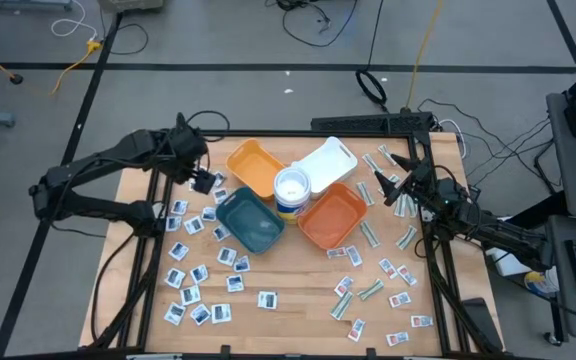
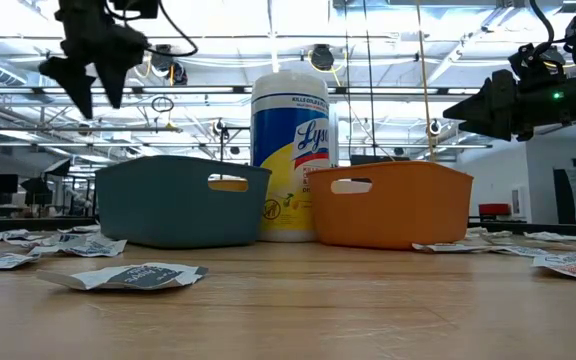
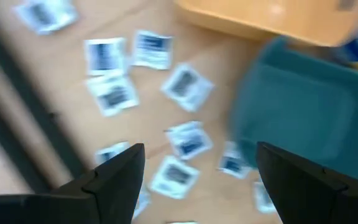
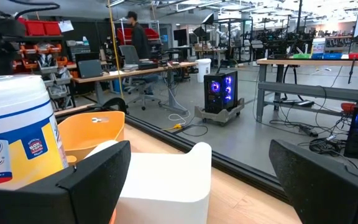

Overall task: Pick & Place First Aid Supplies
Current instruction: Put the black pad into the yellow bin

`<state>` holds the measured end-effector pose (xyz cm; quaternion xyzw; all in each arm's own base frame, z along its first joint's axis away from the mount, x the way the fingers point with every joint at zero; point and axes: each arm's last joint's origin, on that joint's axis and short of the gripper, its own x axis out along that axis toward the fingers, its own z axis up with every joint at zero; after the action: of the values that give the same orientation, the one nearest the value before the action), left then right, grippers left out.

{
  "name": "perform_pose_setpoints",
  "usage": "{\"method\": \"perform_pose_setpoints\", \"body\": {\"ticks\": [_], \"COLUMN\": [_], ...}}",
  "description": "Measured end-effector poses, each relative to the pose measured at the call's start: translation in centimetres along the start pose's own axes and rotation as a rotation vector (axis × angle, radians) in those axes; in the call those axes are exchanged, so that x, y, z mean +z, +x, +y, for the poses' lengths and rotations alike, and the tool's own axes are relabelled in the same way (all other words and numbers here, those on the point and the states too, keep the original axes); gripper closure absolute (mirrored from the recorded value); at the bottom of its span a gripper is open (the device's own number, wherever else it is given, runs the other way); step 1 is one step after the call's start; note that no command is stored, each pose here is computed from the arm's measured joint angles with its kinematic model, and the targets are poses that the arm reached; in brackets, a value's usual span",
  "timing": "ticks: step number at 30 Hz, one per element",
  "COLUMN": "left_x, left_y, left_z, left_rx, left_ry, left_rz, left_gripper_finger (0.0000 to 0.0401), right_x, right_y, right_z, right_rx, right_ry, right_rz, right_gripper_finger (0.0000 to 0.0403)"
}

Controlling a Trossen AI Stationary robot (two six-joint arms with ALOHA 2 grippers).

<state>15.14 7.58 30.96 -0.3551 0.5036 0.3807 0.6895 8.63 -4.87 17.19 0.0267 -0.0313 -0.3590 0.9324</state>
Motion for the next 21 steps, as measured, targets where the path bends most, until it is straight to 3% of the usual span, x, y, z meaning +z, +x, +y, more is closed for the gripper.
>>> {"method": "perform_pose_setpoints", "body": {"ticks": [5, 9, 16, 21], "left_x": [-0.3, 0.1, 2.2, 4.0], "left_y": [0.2, 0.8, 2.7, 3.7], "left_z": [0.7, 0.7, 1.5, 3.6], "left_rx": [0.123, 0.16, 0.227, 0.25], "left_ry": [-0.045, -0.063, -0.101, -0.168], "left_rz": [0.034, 0.067, 0.143, 0.15], "left_gripper_finger": [0.0091, 0.0091, 0.0091, 0.0091], "right_x": [0.0, 0.0, 0.0, 0.0], "right_y": [0.0, 0.0, 0.0, 0.0], "right_z": [0.0, 0.0, 0.0, 0.0], "right_rx": [0.0, 0.0, 0.001, 0.0], "right_ry": [0.0, 0.0, 0.0, 0.0], "right_rz": [0.0, 0.0, 0.0, 0.001], "right_gripper_finger": [0.0026, 0.0026, 0.0026, 0.0026]}}
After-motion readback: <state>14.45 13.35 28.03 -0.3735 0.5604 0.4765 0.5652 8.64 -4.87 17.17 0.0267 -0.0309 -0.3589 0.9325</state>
